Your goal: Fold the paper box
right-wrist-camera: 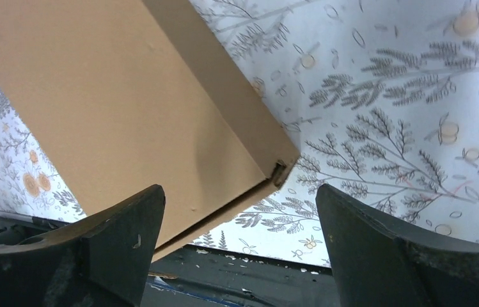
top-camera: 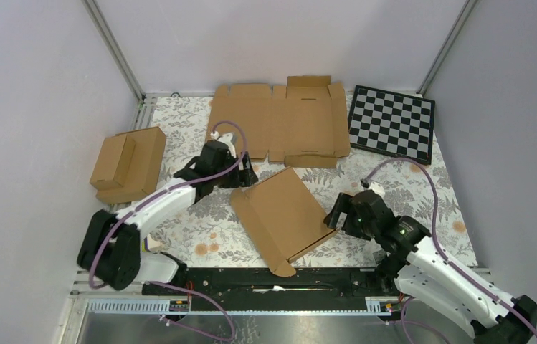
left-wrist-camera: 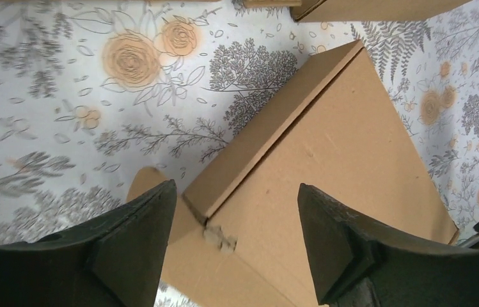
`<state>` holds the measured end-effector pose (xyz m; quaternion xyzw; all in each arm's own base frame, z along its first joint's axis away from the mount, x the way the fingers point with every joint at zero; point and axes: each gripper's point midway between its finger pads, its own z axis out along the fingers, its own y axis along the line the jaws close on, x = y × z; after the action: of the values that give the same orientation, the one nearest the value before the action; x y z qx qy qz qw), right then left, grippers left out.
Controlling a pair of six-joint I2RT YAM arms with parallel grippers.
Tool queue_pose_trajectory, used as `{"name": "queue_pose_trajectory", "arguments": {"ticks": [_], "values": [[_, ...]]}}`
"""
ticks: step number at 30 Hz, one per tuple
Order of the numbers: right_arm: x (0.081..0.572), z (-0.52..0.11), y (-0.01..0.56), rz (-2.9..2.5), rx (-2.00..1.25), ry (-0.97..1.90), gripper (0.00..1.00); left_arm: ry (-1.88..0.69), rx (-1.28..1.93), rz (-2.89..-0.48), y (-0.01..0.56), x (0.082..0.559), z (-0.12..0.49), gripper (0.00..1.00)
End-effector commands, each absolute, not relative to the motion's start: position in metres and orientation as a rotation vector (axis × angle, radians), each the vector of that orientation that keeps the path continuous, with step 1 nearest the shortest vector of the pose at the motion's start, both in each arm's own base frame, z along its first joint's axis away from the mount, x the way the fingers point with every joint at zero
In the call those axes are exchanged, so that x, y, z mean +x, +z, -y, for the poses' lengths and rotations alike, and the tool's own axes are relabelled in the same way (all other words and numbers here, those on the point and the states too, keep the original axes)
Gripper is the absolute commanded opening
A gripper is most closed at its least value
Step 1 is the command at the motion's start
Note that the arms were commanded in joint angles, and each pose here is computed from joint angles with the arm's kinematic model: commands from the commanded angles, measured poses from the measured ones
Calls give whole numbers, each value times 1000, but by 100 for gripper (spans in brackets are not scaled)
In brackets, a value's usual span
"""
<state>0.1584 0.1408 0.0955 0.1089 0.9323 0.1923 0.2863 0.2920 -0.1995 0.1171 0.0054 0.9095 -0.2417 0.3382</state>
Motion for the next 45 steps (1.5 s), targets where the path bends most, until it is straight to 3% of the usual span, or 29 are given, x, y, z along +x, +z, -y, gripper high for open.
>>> {"name": "queue_pose_trajectory", "arguments": {"ticks": [1, 5, 8, 11, 13, 18, 21, 27, 30, 33, 39, 45], "values": [[150, -143, 74, -2517, 474, 562, 93, -828, 81, -2272, 136, 322, 240, 74], [146, -167, 62, -2547, 443, 723, 86, -893, 106, -2345, 112, 327, 256, 68], [154, -183, 72, -2497, 379, 822, 74, -959, 143, -2364, 107, 320, 263, 55], [170, -193, 82, -2459, 300, 819, 60, -932, 131, -2376, 104, 309, 251, 51], [179, -202, 85, -2484, 238, 795, 58, -904, 106, -2379, 102, 298, 239, 48], [217, -224, 88, -2513, 79, 692, 61, -782, -87, -2426, 97, 260, 200, 44], [259, -244, 100, -2458, 11, 681, 63, -760, -233, -2421, 96, 235, 180, 52], [357, -269, 100, -2470, -95, 581, 79, -889, -336, -2380, 105, 198, 183, 58], [375, -273, 110, -2477, -165, 542, 88, -954, -286, -2437, 101, 177, 201, 58], [375, -264, 125, -2433, -200, 500, 99, -992, -234, -2475, 100, 161, 215, 59], [352, -204, 146, -2394, -130, 241, 100, -1083, 4, -2489, 119, 138, 243, 62], [273, -184, 145, -2396, -191, 413, 100, -865, 86, -2452, 140, 159, 225, 67]]}}
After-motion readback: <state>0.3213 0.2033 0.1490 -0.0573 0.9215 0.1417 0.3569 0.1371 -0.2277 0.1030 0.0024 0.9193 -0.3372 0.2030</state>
